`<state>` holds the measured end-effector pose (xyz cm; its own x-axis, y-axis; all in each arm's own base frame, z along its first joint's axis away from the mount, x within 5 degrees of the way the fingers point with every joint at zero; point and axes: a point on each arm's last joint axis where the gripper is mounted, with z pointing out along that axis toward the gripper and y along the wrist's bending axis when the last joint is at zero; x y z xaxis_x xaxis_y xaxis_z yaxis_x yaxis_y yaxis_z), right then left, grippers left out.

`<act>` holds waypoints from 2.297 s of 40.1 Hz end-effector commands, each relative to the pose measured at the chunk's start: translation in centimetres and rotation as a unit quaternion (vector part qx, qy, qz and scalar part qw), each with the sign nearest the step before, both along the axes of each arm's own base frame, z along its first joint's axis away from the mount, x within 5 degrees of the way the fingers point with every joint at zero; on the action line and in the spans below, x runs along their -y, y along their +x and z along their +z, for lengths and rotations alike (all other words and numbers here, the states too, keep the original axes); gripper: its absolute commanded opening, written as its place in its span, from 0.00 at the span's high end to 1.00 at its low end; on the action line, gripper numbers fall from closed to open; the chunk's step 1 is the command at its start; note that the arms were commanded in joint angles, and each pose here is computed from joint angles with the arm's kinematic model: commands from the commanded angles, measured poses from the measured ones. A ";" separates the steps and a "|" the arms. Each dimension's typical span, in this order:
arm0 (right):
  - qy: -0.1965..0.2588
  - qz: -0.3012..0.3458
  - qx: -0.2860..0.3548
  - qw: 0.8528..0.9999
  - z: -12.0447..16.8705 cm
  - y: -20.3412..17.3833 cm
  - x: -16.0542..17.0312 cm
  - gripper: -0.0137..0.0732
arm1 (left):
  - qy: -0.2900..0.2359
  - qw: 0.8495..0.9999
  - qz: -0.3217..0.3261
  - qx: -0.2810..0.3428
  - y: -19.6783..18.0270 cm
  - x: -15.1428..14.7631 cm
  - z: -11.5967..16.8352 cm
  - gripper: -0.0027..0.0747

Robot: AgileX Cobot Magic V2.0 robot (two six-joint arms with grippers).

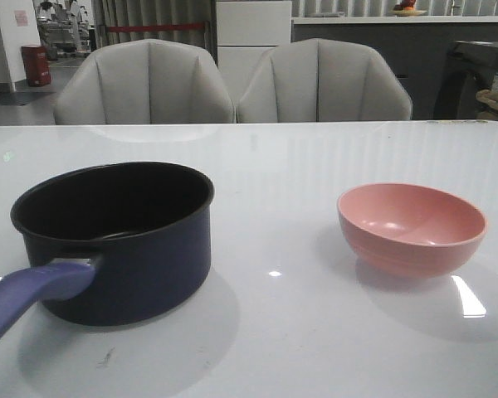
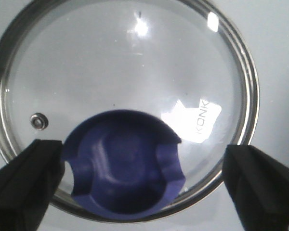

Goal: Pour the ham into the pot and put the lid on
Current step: 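Lower the left gripper to the lid knob on the table and grasp, then lift the glass lid and move it over the saucepan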

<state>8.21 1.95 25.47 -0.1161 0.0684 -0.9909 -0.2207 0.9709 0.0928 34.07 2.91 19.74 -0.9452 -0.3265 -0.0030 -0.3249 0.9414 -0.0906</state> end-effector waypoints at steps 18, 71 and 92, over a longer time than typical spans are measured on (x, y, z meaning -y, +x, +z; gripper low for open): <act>0.004 -0.001 0.049 0.999 1.6 0.1 0.0 0.66 | -0.009 1.000 0.021 0.017 0.7 0.0 1.1 0.06; 0.004 -0.001 0.049 0.999 1.6 0.1 0.0 0.66 | 0.024 0.997 -0.021 0.065 1.7 -0.6 4.0 0.82; 0.004 -0.001 0.049 0.999 1.6 0.1 0.0 0.66 | -0.043 0.978 -0.140 0.152 1.3 3.6 12.4 0.82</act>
<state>8.22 1.95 25.42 -0.1174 0.0681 -0.9907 -0.2206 0.9709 0.0928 35.96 1.51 27.79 -0.9783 -0.1282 -0.1629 -0.1012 0.9813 -0.1640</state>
